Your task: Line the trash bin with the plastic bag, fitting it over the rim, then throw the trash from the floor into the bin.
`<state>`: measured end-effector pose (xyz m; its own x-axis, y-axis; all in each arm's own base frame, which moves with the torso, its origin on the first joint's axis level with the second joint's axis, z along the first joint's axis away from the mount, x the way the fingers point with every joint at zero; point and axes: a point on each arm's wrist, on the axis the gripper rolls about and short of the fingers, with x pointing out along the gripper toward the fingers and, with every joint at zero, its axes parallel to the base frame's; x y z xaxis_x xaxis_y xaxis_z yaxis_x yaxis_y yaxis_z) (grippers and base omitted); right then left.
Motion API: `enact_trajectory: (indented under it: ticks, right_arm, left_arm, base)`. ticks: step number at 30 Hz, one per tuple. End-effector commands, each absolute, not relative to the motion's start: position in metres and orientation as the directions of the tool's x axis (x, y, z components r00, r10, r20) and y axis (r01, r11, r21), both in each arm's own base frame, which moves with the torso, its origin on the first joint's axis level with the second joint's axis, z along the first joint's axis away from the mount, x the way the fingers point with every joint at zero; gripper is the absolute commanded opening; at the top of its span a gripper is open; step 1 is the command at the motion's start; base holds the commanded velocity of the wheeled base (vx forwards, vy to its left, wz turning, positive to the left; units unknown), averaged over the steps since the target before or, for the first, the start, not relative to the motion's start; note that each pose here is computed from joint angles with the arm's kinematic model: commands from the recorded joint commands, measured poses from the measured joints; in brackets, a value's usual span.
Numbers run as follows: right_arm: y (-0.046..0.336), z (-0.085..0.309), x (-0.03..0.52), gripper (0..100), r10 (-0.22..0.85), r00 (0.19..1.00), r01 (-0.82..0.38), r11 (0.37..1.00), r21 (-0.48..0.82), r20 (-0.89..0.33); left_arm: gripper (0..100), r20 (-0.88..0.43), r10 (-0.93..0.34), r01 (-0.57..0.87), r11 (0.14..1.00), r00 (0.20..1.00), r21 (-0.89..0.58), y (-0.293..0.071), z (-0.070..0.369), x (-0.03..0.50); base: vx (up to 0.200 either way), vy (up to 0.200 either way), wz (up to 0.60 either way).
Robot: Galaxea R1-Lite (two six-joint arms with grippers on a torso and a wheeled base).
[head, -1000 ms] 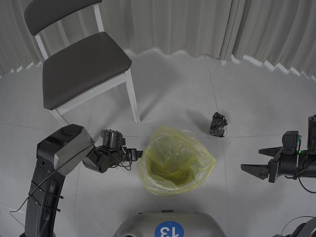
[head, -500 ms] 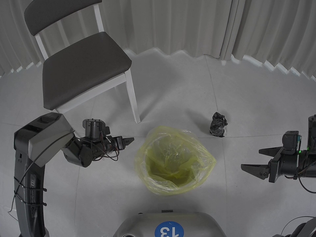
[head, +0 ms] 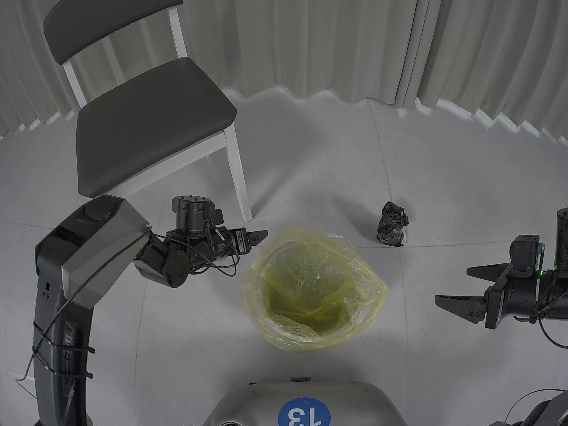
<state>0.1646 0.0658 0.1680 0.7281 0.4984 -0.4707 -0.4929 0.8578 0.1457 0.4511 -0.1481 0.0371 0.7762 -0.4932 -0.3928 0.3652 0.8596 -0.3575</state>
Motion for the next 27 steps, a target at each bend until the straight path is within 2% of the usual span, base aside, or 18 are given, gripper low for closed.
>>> enact_trajectory:
  ticks: [1,10,27]
  right_arm:
    - [0.066,0.168,0.165,100,0.497,0.729,-0.492,0.859,0.146,-0.471]
    - [0.066,0.166,0.166,100,0.502,0.722,-0.495,0.856,0.151,-0.476]
    - [0.066,0.164,0.168,100,0.498,0.718,-0.492,0.858,0.152,-0.487]
  left_arm:
    - [100,-0.414,-0.505,0.376,0.856,0.757,-0.355,-0.163,0.013,0.461]
    - [100,-0.462,-0.505,0.369,0.858,0.729,-0.356,-0.173,-0.017,0.477]
    - [100,-0.520,-0.455,0.323,0.888,0.723,-0.328,-0.177,-0.060,0.500]
  base:
    - [0.000,0.000,0.00]
    - [0.000,0.000,0.00]
    - [0.000,0.000,0.00]
